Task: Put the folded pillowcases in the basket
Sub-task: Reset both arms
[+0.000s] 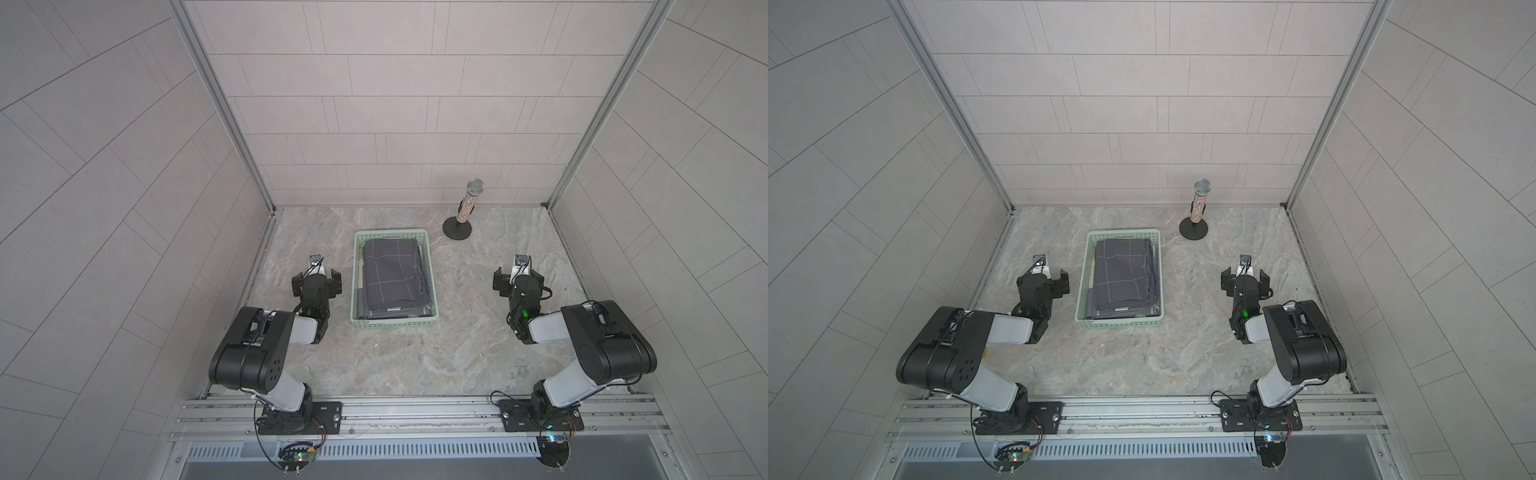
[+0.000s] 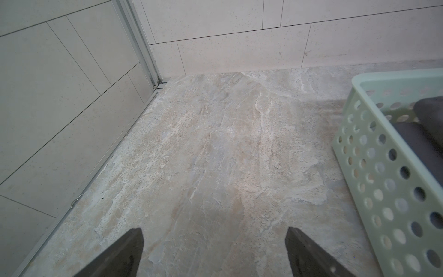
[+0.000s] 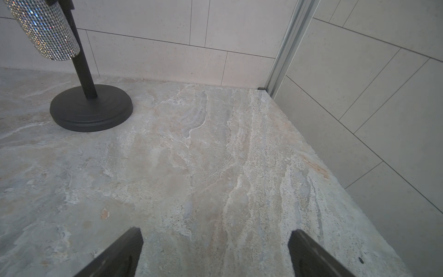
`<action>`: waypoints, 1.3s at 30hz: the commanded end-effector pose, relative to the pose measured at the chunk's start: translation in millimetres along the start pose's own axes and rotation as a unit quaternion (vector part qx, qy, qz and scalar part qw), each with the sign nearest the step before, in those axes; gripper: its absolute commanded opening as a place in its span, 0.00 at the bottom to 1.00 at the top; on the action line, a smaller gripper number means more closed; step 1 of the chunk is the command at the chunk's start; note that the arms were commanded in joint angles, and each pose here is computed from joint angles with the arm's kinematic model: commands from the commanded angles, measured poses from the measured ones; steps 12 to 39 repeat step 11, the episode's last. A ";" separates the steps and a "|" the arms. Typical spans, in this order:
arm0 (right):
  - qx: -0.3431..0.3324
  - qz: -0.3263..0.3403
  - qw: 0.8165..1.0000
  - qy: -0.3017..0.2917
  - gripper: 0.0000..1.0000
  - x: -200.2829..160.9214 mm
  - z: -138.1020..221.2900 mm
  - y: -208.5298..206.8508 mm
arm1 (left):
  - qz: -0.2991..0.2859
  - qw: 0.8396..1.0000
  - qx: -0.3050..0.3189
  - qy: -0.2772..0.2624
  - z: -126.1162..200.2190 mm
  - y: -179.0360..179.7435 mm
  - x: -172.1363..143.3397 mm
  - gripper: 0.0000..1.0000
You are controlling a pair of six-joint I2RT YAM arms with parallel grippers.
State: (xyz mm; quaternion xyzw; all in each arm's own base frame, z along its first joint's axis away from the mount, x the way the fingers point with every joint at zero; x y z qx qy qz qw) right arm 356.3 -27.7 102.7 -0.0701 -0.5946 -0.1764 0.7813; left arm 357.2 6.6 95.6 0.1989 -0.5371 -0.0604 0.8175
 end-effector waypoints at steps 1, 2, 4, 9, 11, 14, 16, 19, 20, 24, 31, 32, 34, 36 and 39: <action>-0.002 -0.005 1.000 0.001 1.00 1.8 -1.9 -0.3 | 0.002 1.000 0.015 -0.008 1.6 5.7 3.6 1.00; -0.002 -0.005 1.000 0.001 1.00 1.9 -2.0 -0.3 | 0.003 1.000 0.015 -0.008 1.0 6.1 3.3 1.00; -0.002 -0.005 1.000 0.001 1.00 1.9 -1.9 -0.4 | 0.006 1.000 0.012 -0.007 -1.2 6.3 3.8 1.00; -0.002 -0.006 1.000 0.000 1.00 2.1 -1.9 -0.4 | 0.019 1.000 0.010 0.004 -9.1 11.1 2.2 1.00; -0.002 -0.006 1.000 0.001 1.00 1.7 -2.0 -0.4 | 0.020 1.000 0.009 0.005 -8.5 10.8 2.1 1.00; -0.002 -0.006 1.000 0.001 1.00 1.7 -2.0 -0.4 | 0.020 1.000 0.009 0.005 -8.5 10.8 2.1 1.00; -0.002 -0.006 1.000 0.001 1.00 1.7 -2.0 -0.4 | 0.020 1.000 0.009 0.005 -8.5 10.8 2.1 1.00; -0.002 -0.006 1.000 0.001 1.00 1.7 -2.0 -0.4 | 0.020 1.000 0.009 0.005 -8.5 10.8 2.1 1.00; -0.002 -0.006 1.000 0.001 1.00 1.7 -2.0 -0.4 | 0.020 1.000 0.009 0.005 -8.5 10.8 2.1 1.00; -0.002 -0.006 1.000 0.001 1.00 1.7 -2.0 -0.4 | 0.020 1.000 0.009 0.005 -8.5 10.8 2.1 1.00; -0.002 -0.006 1.000 0.001 1.00 1.7 -2.0 -0.4 | 0.020 1.000 0.009 0.005 -8.5 10.8 2.1 1.00; -0.002 -0.006 1.000 0.001 1.00 1.7 -2.0 -0.4 | 0.020 1.000 0.009 0.005 -8.5 10.8 2.1 1.00; -0.002 -0.006 1.000 0.001 1.00 1.7 -2.0 -0.4 | 0.020 1.000 0.009 0.005 -8.5 10.8 2.1 1.00; -0.002 -0.006 1.000 0.001 1.00 1.7 -2.0 -0.4 | 0.020 1.000 0.009 0.005 -8.5 10.8 2.1 1.00; -0.002 -0.006 1.000 0.001 1.00 1.7 -2.0 -0.4 | 0.020 1.000 0.009 0.005 -8.5 10.8 2.1 1.00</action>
Point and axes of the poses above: each gripper's point midway between its finger pads, its own z axis back along the fingers, its own y axis along the line the jaws close on, x = y × z, the point moved 3 cm from there along z, back along the fingers, and after that the axes turned 15 degrees about -z, right-handed, at the moved point
